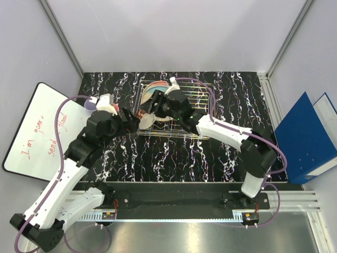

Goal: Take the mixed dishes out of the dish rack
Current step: Pick up the bowl from the dish rack.

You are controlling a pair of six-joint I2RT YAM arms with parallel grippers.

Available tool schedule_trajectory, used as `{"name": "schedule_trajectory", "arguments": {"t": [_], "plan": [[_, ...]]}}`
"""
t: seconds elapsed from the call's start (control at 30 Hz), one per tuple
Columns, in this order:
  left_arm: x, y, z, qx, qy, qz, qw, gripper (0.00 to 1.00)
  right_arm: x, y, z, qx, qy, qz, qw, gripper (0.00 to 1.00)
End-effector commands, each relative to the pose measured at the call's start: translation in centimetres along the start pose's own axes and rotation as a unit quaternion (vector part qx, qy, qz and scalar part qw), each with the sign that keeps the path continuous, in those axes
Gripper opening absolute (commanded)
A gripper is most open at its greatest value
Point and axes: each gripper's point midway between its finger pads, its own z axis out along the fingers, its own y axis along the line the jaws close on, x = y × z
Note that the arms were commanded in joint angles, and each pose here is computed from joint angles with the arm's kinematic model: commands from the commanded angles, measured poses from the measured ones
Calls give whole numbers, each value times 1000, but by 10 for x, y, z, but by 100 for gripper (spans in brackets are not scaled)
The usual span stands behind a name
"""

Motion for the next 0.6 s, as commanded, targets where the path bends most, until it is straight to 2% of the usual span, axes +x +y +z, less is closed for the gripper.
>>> {"name": "schedule_trajectory", "arguments": {"t": [0.0,0.1,0.27,0.57], "plan": [[-33,4,-22,-12,-75,-27,997,93,6,-45,-2,186,-21,-23,982,67],[-37,9,-33,-17,-92,-37,995,93,13,-52,3,210,-26,13,977,64],[-44,15,-49,-21,-120,-53,991,93,26,-55,3,237,-36,19,971,63],[-40,18,-60,-11,-129,-64,989,93,31,-55,15,206,-61,58,975,65]]}}
